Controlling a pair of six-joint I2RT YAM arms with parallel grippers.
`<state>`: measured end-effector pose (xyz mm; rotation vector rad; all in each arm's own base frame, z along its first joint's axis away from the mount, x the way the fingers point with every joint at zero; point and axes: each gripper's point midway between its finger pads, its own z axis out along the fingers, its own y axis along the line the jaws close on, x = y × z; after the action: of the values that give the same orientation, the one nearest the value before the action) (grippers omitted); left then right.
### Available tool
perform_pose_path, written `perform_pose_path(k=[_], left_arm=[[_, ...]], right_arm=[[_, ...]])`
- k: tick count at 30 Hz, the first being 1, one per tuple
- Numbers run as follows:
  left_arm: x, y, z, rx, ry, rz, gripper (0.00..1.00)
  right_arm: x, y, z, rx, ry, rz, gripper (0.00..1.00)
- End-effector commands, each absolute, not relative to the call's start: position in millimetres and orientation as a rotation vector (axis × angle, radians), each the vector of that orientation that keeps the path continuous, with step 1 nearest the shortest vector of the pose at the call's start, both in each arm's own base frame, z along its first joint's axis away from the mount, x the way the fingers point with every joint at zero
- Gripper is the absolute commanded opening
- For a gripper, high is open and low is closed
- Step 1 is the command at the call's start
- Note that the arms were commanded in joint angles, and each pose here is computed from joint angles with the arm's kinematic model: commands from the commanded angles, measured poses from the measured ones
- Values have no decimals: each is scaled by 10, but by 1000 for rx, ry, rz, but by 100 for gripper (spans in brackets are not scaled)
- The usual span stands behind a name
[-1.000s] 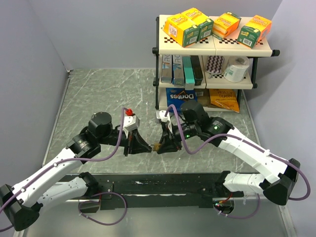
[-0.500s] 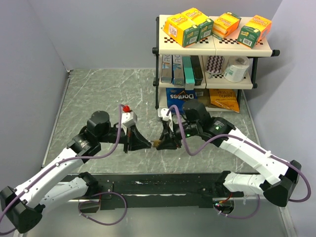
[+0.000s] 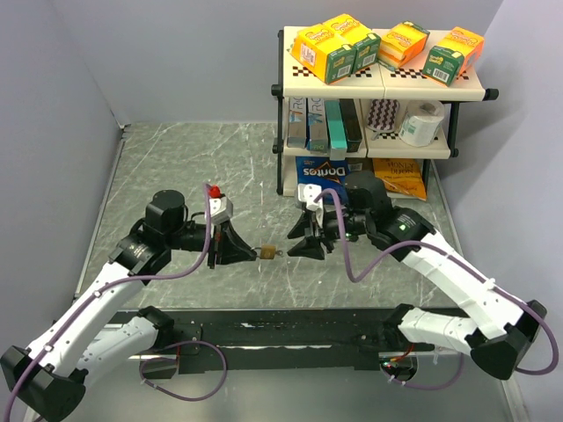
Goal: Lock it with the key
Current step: Lock the lock.
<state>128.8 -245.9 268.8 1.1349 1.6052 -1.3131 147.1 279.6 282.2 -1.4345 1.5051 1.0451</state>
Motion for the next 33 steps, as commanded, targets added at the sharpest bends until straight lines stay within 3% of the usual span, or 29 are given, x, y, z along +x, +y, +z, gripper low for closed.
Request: perform_pose_path(k=[1, 16, 19, 23, 25, 28, 33], left_arm=[[1254, -2481, 2936, 1224, 1462, -1302, 1], [1314, -2528, 2880, 1218, 1479, -1307, 1], [1318, -2526, 2898, 1222, 1473, -1302, 1], [1302, -2520, 2888, 1227, 1483, -1306, 1], [1298, -2515, 2883, 1229, 1480, -1301, 1], [1283, -2499, 2889, 1232, 1477, -1292, 1], [1325, -2436, 2854, 1217, 1509, -1239, 1]], right_arm=[[1490, 2880, 2947, -1437, 1462, 1085, 52], [1321, 3037, 2910, -1516, 1404, 1145, 44], [1344, 3046, 2887, -1524, 1404, 1127, 38], [1394, 3053, 2871, -1518, 1414, 1101, 20], [1415, 3044, 2852, -1514, 1421, 1084, 17], [1438, 3026, 2809, -1513, 1436, 1062, 0], [1459, 2945, 2753, -1509, 1461, 1024, 0]])
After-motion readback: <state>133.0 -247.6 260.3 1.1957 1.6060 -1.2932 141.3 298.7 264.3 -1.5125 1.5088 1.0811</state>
